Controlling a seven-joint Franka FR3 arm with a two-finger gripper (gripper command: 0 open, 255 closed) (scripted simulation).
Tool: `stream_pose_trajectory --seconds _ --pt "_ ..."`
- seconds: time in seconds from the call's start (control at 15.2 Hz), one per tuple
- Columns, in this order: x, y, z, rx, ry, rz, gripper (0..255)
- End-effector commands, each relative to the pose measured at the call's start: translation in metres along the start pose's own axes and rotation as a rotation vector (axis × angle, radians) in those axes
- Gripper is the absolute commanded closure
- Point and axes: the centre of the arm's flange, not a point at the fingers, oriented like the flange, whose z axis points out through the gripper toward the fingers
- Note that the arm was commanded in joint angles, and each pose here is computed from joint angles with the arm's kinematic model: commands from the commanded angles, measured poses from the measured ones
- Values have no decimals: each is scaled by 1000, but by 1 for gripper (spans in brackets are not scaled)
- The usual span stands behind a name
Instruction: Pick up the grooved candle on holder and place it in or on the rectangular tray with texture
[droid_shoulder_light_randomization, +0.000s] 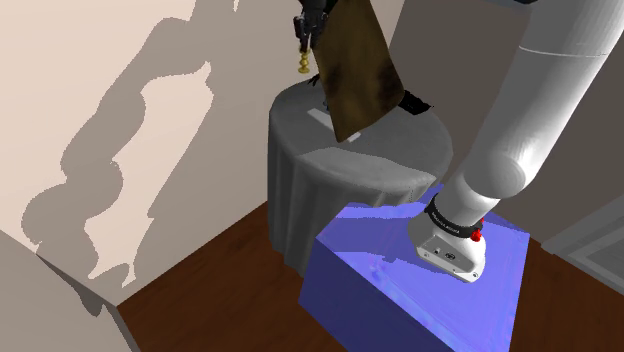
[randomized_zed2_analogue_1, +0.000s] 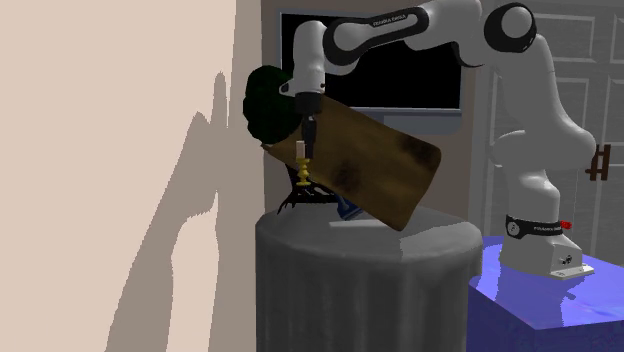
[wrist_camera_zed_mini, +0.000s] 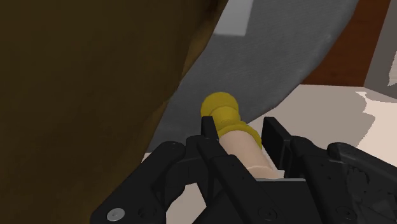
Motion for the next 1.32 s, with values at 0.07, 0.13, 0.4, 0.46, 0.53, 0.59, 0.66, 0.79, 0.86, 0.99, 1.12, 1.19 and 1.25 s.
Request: stream_pose_trajectory --seconds 0.07,0.13,0.4,0.46,0.53,0.59,0.66,0.79,0.86,0.99,1.12,1.19,1.25 --pt "-14 35 -1 0 0 0 255" --pt "-20 47 -2 0 0 0 255" --pt "-43 94 -5 0 0 0 255" --pt "-49 106 -6 0 0 0 255" --pt "-54 118 -7 0 0 0 255" --pt "-60 130 -8 0 0 0 255" --pt "-66 142 -8 0 0 0 255" --pt "-77 165 -10 0 0 0 255" --pt "-83 177 -11 0 0 0 255" --pt "-94 201 -13 0 0 0 255" --pt "-106 225 -14 0 0 0 255" --pt "-111 236 -15 0 0 0 255" --pt "-117 248 -16 0 0 0 255"
